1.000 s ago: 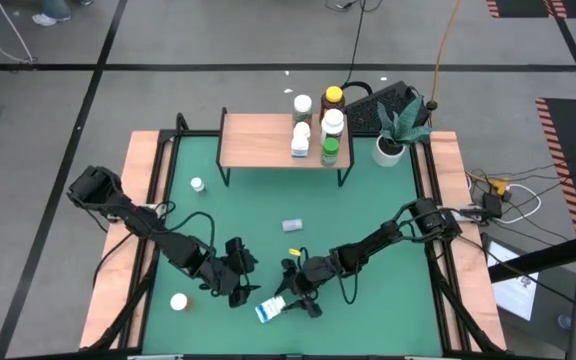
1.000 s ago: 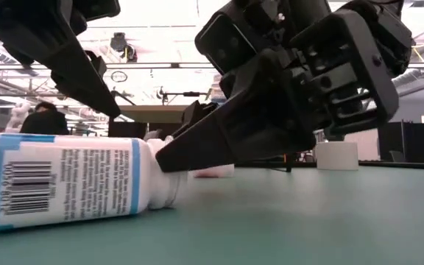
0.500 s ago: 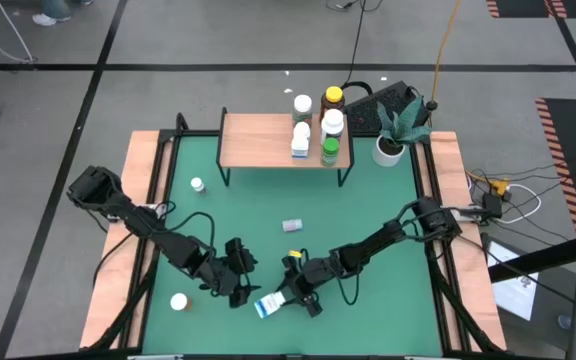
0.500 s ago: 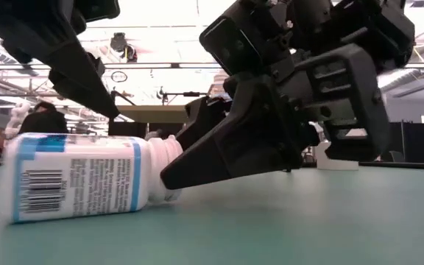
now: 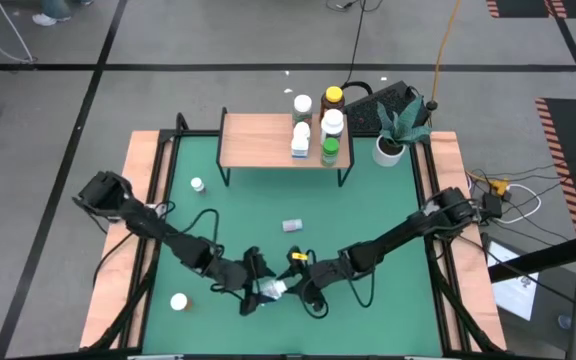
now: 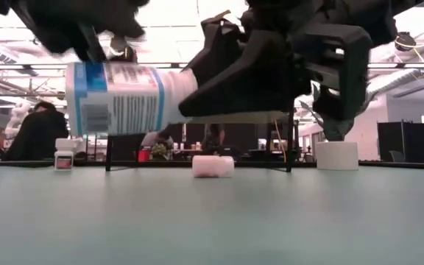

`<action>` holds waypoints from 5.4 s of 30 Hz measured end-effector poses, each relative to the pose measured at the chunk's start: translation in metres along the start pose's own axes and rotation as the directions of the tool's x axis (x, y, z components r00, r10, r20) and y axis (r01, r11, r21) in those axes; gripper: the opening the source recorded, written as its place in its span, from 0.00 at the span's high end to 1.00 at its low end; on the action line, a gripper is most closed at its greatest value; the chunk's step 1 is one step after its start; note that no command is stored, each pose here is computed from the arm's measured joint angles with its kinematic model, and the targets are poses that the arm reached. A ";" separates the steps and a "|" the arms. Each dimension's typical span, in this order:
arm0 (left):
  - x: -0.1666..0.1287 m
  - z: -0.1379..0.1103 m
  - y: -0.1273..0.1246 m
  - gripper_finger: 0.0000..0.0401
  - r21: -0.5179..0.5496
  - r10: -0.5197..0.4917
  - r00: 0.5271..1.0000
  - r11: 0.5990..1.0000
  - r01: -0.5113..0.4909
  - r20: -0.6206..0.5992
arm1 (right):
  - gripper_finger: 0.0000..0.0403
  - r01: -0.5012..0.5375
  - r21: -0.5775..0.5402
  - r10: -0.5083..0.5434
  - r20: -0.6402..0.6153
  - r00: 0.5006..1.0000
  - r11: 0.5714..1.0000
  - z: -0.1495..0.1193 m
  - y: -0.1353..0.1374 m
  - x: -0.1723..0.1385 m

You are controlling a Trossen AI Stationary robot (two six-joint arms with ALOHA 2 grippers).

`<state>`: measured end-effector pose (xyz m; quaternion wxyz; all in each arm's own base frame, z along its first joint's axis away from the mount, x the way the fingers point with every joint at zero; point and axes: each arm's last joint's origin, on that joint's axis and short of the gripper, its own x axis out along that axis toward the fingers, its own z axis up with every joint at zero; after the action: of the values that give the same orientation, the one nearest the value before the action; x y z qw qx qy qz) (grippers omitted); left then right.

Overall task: Pick and place medicine bottles onto shelf by color
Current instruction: Put the blue white medicine bottle on the shelf

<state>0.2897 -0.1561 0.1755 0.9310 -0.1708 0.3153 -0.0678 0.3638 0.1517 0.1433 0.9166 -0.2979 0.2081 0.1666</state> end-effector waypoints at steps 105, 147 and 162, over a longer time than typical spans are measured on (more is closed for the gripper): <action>-0.009 0.063 0.016 0.56 0.169 0.128 0.817 0.949 -0.265 0.562 | 0.54 -0.012 0.682 -0.366 0.407 0.837 0.731 -0.028 -0.036 -0.062; -0.042 0.060 0.013 0.98 0.270 0.133 0.909 0.929 -0.253 0.394 | 0.67 0.061 0.618 -0.198 0.155 0.968 0.784 -0.050 -0.037 -0.044; -0.011 0.055 0.038 0.99 0.205 0.141 0.943 0.956 -0.208 0.300 | 0.67 0.073 0.663 -0.200 0.118 0.973 0.745 -0.055 -0.035 -0.044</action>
<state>0.3148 -0.1028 0.2086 0.9824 -0.0390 0.1829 0.0038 0.3260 0.0831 0.1407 0.9874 0.0430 0.1462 0.0420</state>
